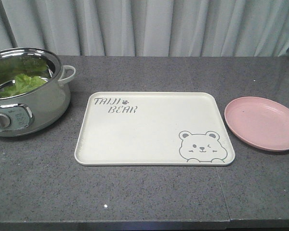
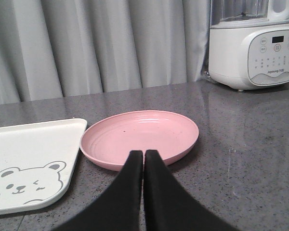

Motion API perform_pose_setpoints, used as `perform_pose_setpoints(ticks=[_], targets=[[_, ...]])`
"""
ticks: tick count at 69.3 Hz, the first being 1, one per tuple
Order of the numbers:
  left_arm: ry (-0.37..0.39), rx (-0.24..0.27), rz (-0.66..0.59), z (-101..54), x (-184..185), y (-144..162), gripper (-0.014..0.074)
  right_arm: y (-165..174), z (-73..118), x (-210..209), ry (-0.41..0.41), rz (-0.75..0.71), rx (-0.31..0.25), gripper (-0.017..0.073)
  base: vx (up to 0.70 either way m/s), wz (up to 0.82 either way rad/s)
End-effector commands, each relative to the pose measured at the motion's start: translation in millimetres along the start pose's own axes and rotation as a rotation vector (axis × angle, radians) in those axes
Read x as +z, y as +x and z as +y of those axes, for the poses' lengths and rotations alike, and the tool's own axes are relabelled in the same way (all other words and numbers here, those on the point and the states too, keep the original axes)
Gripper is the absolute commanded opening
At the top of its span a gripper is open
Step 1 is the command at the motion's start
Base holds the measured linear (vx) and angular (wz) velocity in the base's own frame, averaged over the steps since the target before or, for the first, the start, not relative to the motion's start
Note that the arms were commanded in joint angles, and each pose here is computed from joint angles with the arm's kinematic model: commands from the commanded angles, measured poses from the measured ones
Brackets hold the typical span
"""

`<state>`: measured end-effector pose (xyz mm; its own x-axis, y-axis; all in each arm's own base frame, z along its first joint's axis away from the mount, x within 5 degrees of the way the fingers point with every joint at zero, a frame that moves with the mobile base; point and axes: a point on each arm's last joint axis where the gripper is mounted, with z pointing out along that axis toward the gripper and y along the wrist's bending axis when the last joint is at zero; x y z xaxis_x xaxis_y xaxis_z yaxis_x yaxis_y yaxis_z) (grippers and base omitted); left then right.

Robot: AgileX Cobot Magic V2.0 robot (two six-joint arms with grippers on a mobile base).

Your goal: Transfer vegetables to tray and serve

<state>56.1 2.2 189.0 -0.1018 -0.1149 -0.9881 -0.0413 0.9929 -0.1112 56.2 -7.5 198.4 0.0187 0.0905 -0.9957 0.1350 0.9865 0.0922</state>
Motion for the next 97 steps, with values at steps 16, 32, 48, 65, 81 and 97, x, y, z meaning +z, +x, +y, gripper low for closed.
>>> perform_pose_setpoints(ticks=[16, 32, 48, 65, 81, 97], targets=[[0.011, -0.011, -0.063, -0.4, 0.1, -0.2, -0.0006, -2.6, -0.3, -0.2, -0.001, -0.07, -0.003, -0.0006, 0.0, 0.0], [0.012, -0.011, -0.068, -0.5, 0.1, -0.6, -0.0006, -3.8, -0.3, -0.3, -0.001, -0.082, -0.003, -0.0006, 0.0, 0.0], [0.012, -0.011, -0.071, -0.6, 0.1, -0.9, -0.0006, -9.5, -0.3, -0.9, -0.002, -0.145, 0.01, -0.0006, 0.0, 0.0], [0.046, -0.169, -0.167, -2.3, -1.0, -9.9, -0.0006, -13.8, -1.5, -1.7, -0.012, -0.194, 0.252, -0.0006, 0.0, 0.0], [0.112, -0.198, -0.459, -5.1, -9.6, -35.4, -0.0006, -22.7, -0.7, -2.9, -0.02, -0.216, 0.274, -0.0006, 0.0, 0.0], [0.173, -0.201, -0.753, -7.0, -25.4, -57.5, -0.0006, -66.6, 5.7, -1.2, -0.033, -0.161, 0.273, -0.0006, 0.0, 0.0]])
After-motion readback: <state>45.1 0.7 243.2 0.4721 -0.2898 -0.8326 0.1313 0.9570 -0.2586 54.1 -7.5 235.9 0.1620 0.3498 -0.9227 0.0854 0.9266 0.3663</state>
